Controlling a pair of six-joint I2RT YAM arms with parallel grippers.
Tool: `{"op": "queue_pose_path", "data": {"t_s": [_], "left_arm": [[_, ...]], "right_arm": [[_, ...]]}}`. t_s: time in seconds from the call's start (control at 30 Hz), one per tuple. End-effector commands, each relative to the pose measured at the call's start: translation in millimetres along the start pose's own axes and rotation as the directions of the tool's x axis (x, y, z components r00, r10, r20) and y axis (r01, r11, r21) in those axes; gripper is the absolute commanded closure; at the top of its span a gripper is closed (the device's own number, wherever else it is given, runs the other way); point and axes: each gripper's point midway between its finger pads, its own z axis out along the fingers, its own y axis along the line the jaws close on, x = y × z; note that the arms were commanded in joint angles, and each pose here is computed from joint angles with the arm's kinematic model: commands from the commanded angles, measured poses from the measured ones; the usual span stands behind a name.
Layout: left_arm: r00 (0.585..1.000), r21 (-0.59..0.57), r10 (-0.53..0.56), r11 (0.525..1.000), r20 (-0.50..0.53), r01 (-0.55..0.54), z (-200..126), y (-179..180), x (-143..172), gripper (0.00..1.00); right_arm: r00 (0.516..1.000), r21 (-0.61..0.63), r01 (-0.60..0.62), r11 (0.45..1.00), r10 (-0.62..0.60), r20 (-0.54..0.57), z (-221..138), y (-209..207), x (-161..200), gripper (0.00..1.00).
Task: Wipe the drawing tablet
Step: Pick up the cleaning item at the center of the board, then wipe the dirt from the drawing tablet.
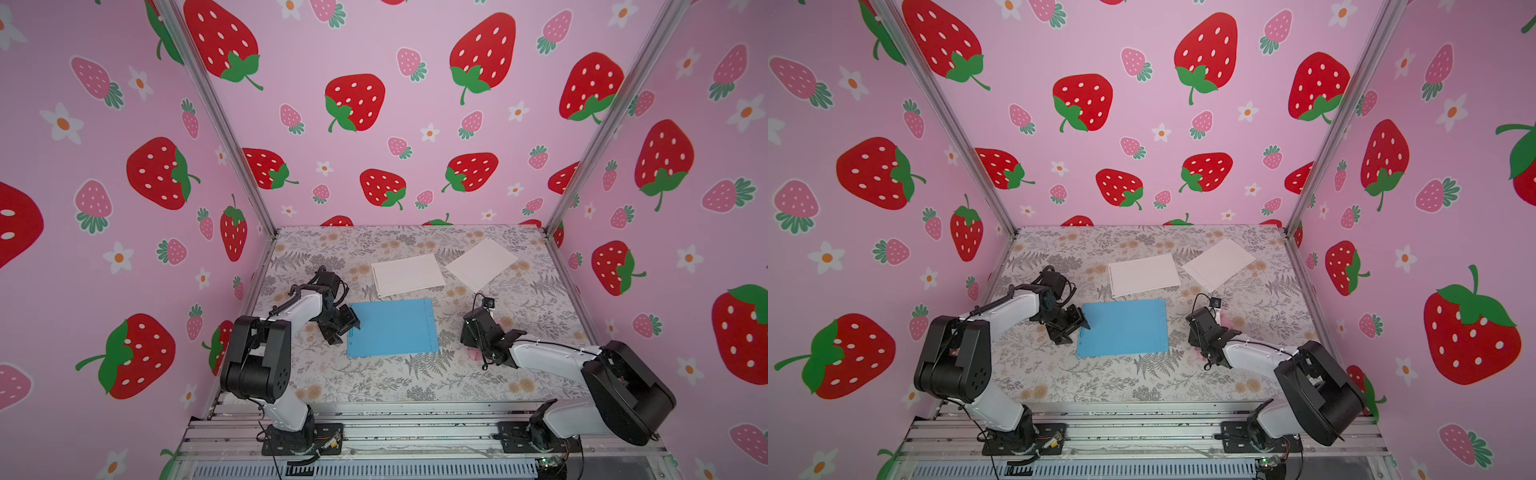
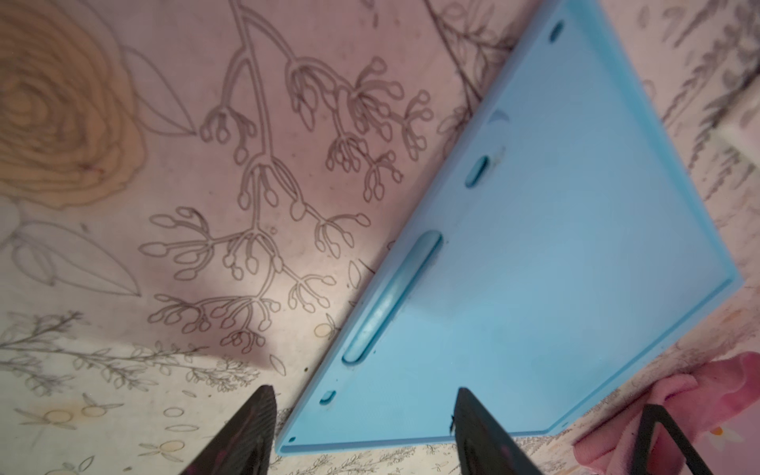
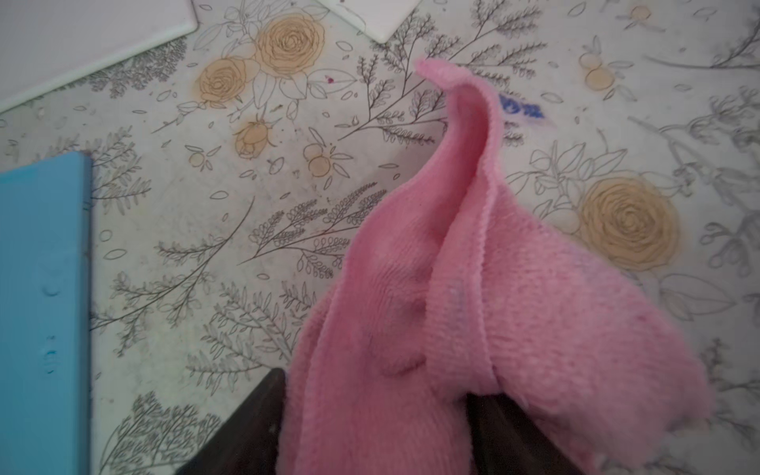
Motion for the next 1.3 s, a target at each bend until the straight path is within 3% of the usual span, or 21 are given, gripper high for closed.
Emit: {"op": "queue_pose_path", "data": {"t_s": [0.0, 0.03, 0.07, 0.2, 0.33, 0.53, 0.73, 0.8, 0.87, 1.07, 1.17, 1.27], "left_arm": [[0.999, -0.013, 0.019, 1.000, 0.038, -0.019, -4, 0, -18, 0.38], [0.999, -0.026, 0.028, 0.999, 0.042, -0.027, -4, 2, -21, 0.40], [0.998, -0.040, 0.040, 0.998, 0.044, -0.038, -2, 2, -23, 0.43], [0.998, -0.064, 0.061, 0.996, 0.017, -0.060, 8, 5, -24, 0.48], [0.997, -0.104, 0.080, 0.991, -0.006, -0.080, 20, 8, -21, 0.50], [0.998, -0.197, 0.055, 0.978, -0.040, -0.062, 35, 23, -12, 0.59], [0.998, -0.237, 0.019, 0.971, -0.061, -0.033, 46, 33, 0, 0.61], [0.998, -0.249, -0.001, 0.968, -0.068, -0.016, 48, 35, 4, 0.62], [0.997, -0.266, -0.021, 0.964, -0.068, 0.003, 49, 39, 5, 0.63], [0.998, -0.272, -0.044, 0.962, -0.055, 0.028, 49, 39, 5, 0.67], [0.998, -0.275, -0.043, 0.961, -0.053, 0.027, 50, 39, 4, 0.68], [0.997, -0.266, -0.040, 0.964, -0.060, 0.023, 53, 37, 5, 0.69]], "right_arm": [[0.997, -0.017, -0.066, 0.998, 0.065, -0.036, 6, 3, 4, 0.77], [0.997, -0.022, -0.077, 0.997, 0.076, -0.033, 4, 3, 2, 0.92], [0.997, -0.034, -0.078, 0.996, 0.077, -0.024, 2, 5, -1, 1.00], [0.998, -0.192, 0.029, 0.981, -0.018, 0.060, -21, 51, -36, 1.00], [0.985, -0.358, 0.160, 0.920, -0.123, 0.125, -37, 126, -54, 1.00], [0.970, -0.512, 0.241, 0.824, -0.211, 0.118, -29, 218, -39, 1.00], [0.951, -0.647, 0.282, 0.709, -0.297, 0.089, -33, 299, -1, 1.00], [0.957, -0.648, 0.249, 0.720, -0.284, 0.053, -27, 303, 8, 1.00], [0.963, -0.597, 0.233, 0.768, -0.268, 0.030, -12, 286, 9, 1.00], [0.976, -0.398, 0.198, 0.896, -0.217, -0.002, 26, 175, -18, 1.00], [0.967, -0.365, 0.234, 0.901, -0.255, -0.010, 30, 149, -17, 1.00], [0.960, -0.420, 0.248, 0.873, -0.280, -0.015, 24, 166, -12, 1.00]]}}
